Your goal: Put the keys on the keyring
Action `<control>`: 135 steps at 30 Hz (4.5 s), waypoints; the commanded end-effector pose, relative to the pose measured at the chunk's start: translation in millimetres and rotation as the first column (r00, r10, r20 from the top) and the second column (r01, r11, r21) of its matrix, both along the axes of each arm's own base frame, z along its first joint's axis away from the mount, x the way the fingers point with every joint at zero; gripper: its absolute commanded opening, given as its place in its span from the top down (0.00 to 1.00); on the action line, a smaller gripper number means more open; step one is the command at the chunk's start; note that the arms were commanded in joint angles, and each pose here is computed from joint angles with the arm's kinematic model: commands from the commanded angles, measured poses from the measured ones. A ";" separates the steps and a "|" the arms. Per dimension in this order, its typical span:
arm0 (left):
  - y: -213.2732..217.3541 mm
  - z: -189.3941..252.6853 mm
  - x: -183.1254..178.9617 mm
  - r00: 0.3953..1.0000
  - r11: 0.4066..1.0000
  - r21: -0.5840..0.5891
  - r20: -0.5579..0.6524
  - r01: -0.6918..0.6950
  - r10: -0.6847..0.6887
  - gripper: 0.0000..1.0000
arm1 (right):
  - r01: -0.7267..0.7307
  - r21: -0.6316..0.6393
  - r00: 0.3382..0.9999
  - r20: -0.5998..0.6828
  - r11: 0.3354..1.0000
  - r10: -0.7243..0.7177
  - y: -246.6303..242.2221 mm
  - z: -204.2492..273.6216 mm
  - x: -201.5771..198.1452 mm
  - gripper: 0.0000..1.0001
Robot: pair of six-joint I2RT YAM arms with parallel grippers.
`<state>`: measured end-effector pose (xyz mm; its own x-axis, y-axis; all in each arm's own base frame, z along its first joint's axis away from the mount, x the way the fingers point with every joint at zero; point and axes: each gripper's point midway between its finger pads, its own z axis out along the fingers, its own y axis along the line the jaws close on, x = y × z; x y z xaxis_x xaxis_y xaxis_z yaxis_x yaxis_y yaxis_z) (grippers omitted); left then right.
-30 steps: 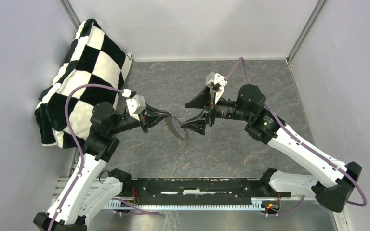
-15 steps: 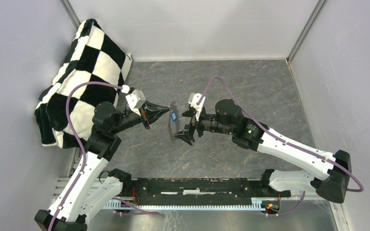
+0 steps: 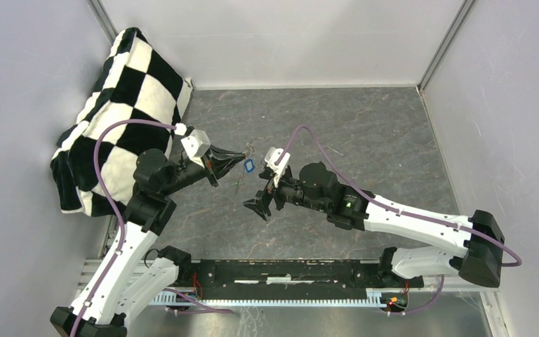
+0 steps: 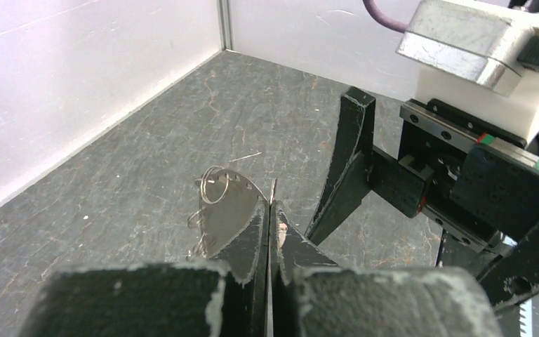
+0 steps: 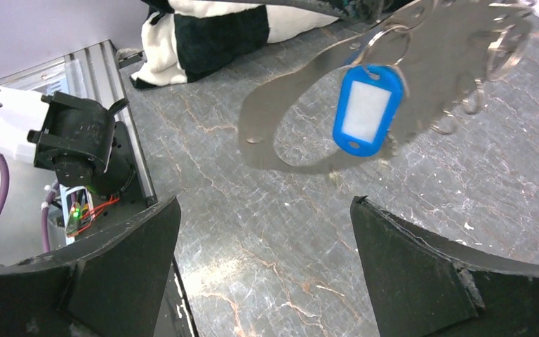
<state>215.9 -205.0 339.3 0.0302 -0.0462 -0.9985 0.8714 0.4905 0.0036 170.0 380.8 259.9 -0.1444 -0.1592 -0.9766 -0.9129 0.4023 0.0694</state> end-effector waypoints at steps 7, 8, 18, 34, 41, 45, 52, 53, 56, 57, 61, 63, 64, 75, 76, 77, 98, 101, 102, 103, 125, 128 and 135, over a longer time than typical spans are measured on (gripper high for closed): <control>7.6 23.7 4.6 0.996 0.996 -0.060 0.059 -0.068 0.071 0.98 | 0.160 0.116 0.986 0.027 0.980 -0.164 8.2 27.2 14.5 0.02; 8.6 23.0 5.8 0.995 0.995 -0.060 0.058 -0.077 0.081 0.98 | 0.173 0.116 0.984 0.029 0.978 -0.178 7.7 28.7 15.5 0.02; 16.3 24.1 13.0 0.988 0.986 -0.079 0.041 -0.144 0.148 0.98 | 0.351 0.095 0.933 0.053 0.932 -0.356 11.7 27.0 27.3 0.02; 16.5 18.9 6.2 0.991 0.990 -0.054 0.044 -0.127 0.130 0.98 | 0.310 0.119 0.943 0.092 0.943 -0.321 13.9 37.3 50.2 0.99; 20.6 -9.2 25.4 0.979 0.981 0.037 -0.060 -0.193 0.195 0.49 | 0.180 0.108 0.982 0.044 0.978 -0.186 -6.0 19.5 39.6 0.99; 26.7 -12.6 39.8 0.965 0.965 0.076 -0.062 -0.250 0.255 0.30 | -0.021 0.187 0.987 -0.155 0.982 0.051 -8.0 2.8 16.3 0.99; 29.6 -4.7 47.7 0.960 0.954 0.135 -0.049 -0.267 0.275 0.10 | 0.024 0.040 0.905 -0.426 0.999 -0.004 -32.5 -48.1 40.1 1.00; 31.5 -4.3 48.5 0.957 0.950 0.147 -0.056 -0.275 0.286 0.08 | 0.063 0.002 0.916 -0.397 0.998 -0.057 -40.8 -49.3 55.2 0.99; 39.6 -8.8 53.1 0.939 0.927 0.215 -0.089 -0.308 0.333 0.03 | 0.214 -0.135 0.924 -0.294 0.967 -0.246 -73.8 -57.5 97.4 1.00; 42.4 -12.2 55.3 0.931 0.916 0.245 -0.103 -0.317 0.349 0.01 | 0.247 -0.155 0.922 -0.267 0.956 -0.282 -83.4 -58.7 110.2 0.99; 57.5 -33.7 63.0 0.880 0.859 0.374 -0.184 -0.349 0.438 0.00 | 0.439 -0.268 0.873 -0.098 0.858 -0.478 -125.3 -65.0 163.3 1.00; 65.3 -44.9 68.8 0.844 0.828 0.432 -0.229 -0.358 0.485 0.00 | 0.506 -0.312 0.848 0.007 0.804 -0.530 -140.5 -69.7 185.3 0.99; 69.0 -49.0 69.4 0.830 0.815 0.458 -0.245 -0.356 0.501 0.00 | 0.525 -0.339 0.841 0.069 0.781 -0.536 -145.3 -72.4 194.5 0.99; 137.3 -111.8 85.8 0.604 0.705 0.654 -0.454 -0.275 0.656 0.00 | 0.669 -0.585 0.740 0.459 0.460 -0.492 -164.6 -130.3 259.9 0.99; 141.5 -114.9 86.4 0.589 0.702 0.660 -0.463 -0.269 0.662 0.00 | 0.660 -0.607 0.748 0.474 0.443 -0.465 -157.8 -137.5 257.8 0.99; 144.8 -117.2 87.3 0.581 0.697 0.665 -0.466 -0.267 0.667 0.00 | 0.650 -0.629 0.758 0.493 0.426 -0.427 -148.2 -144.4 252.5 0.99; 140.9 -124.4 95.4 0.638 0.724 0.629 -0.441 -0.282 0.631 0.00 | 0.258 -0.544 0.962 0.069 0.799 -0.263 -19.0 -178.0 125.6 0.02; 141.5 -130.8 107.7 0.643 0.720 0.628 -0.427 -0.294 0.636 0.00 | 0.197 -0.384 0.972 -0.046 0.902 -0.232 -27.8 -129.6 120.3 0.02; 142.3 -135.0 112.8 0.639 0.716 0.632 -0.426 -0.296 0.641 0.00 | 0.198 -0.336 0.969 -0.077 0.921 -0.236 -36.6 -118.0 122.6 0.02; 142.8 -141.2 119.4 0.635 0.712 0.636 -0.425 -0.297 0.645 0.00 | 0.218 -0.279 0.960 -0.108 0.935 -0.257 -52.1 -105.4 129.3 0.02; 150.9 -252.4 169.9 0.728 0.729 0.319 -0.147 -0.606 0.670 0.00 | 0.995 -0.073 0.077 0.195 0.064 -0.978 -423.1 -161.3 180.3 0.02; 157.9 -256.6 172.1 0.694 0.701 0.306 -0.150 -0.644 0.704 0.00 | 0.994 -0.089 0.075 0.202 0.058 -0.977 -423.9 -161.0 185.9 0.02; 173.3 -251.3 170.1 0.621 0.633 0.275 -0.141 -0.724 0.771 0.00 | 0.991 -0.120 0.089 0.301 0.055 -0.949 -434.7 -173.7 148.5 0.02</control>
<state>372.4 -45.8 58.9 -0.3516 0.1196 -0.9285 0.2880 0.9575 0.0143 331.6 -41.5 75.6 -0.3196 -0.1124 -0.9408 0.2833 0.9362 -0.2081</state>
